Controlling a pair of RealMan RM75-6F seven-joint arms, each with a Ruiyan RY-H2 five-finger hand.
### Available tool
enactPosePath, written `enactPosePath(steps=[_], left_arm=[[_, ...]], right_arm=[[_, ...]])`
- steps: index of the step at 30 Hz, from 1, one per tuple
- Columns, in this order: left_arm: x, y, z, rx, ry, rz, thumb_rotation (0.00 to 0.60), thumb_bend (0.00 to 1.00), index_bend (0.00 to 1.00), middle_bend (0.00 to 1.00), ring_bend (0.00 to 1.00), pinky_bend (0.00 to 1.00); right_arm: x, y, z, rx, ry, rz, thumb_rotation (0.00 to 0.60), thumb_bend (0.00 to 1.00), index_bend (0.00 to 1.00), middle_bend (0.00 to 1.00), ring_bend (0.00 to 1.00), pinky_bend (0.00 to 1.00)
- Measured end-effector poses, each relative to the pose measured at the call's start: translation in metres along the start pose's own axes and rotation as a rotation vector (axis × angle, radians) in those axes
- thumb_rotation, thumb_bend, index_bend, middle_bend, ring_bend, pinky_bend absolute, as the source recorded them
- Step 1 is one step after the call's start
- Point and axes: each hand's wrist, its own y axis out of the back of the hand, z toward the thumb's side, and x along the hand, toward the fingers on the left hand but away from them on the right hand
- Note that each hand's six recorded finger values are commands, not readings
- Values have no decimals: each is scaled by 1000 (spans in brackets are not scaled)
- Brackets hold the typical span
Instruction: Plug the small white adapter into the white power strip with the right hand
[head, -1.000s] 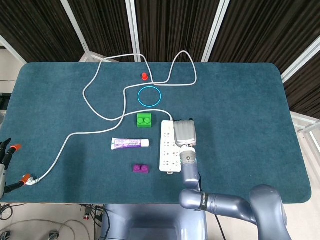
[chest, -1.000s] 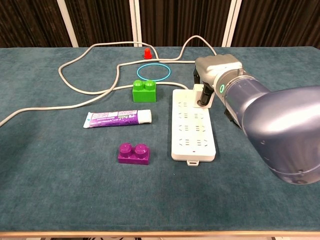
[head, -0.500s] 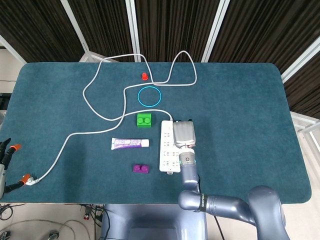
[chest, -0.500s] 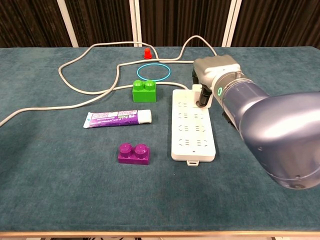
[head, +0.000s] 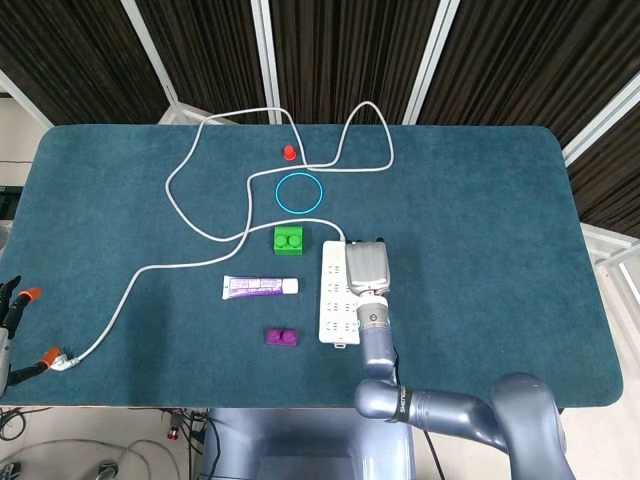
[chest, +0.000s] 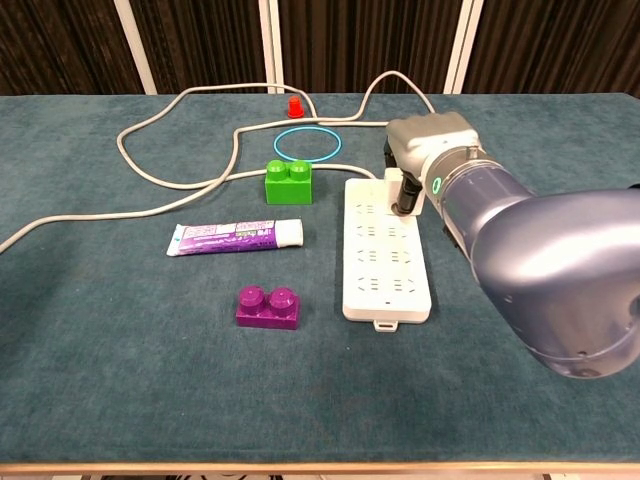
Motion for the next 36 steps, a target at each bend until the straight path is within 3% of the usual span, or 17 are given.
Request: enactPosePath(steps=[36], left_arm=[[1, 0, -1, -3, 3, -3, 600, 170, 193, 0, 0, 106]], right_arm=[[3, -9, 16, 39, 36, 6, 600, 470, 1000, 817, 774, 416]])
